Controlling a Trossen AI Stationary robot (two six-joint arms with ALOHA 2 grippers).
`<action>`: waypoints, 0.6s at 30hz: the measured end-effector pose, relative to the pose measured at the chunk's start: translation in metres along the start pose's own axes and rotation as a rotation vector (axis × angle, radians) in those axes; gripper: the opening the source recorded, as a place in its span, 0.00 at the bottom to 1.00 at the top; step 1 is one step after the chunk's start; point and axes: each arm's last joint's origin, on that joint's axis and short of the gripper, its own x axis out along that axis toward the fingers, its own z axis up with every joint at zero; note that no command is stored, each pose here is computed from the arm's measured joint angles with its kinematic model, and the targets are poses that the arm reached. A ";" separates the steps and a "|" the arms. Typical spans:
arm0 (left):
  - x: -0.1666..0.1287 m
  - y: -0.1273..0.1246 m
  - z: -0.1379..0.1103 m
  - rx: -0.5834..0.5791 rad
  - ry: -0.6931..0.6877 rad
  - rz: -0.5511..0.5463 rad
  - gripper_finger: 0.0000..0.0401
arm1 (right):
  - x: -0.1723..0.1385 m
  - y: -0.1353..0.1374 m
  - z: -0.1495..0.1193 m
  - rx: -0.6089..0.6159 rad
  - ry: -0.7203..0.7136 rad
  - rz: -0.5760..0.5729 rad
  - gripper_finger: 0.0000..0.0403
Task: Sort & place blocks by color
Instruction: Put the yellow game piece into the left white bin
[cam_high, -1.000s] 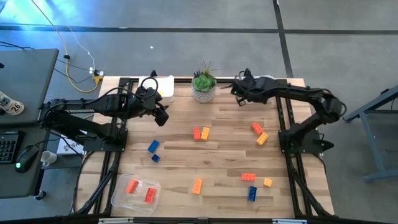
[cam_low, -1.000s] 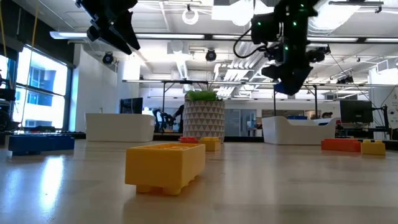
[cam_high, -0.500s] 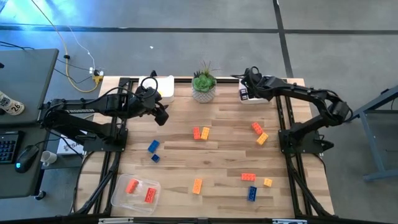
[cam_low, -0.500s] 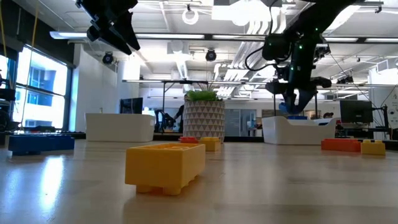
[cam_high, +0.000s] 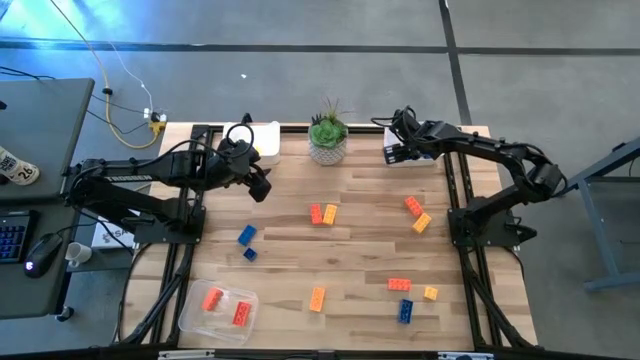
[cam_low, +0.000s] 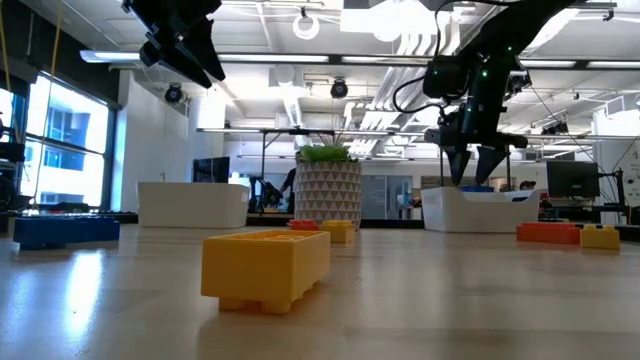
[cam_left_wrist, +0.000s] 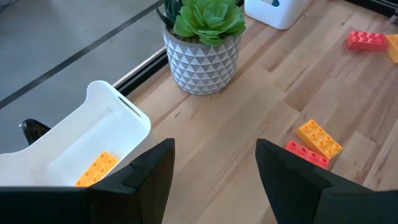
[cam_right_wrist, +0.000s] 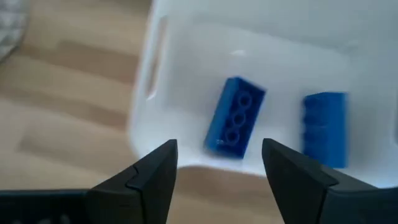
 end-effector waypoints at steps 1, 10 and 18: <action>0.000 0.000 0.000 0.000 0.000 0.000 0.53 | 0.000 0.001 0.000 0.002 0.010 0.019 0.55; 0.000 0.000 0.000 0.000 0.000 0.000 0.53 | -0.024 0.011 0.005 0.017 -0.127 0.189 0.55; 0.000 0.000 0.000 0.000 0.002 -0.003 0.53 | -0.061 0.036 0.002 -0.035 -0.278 0.489 0.55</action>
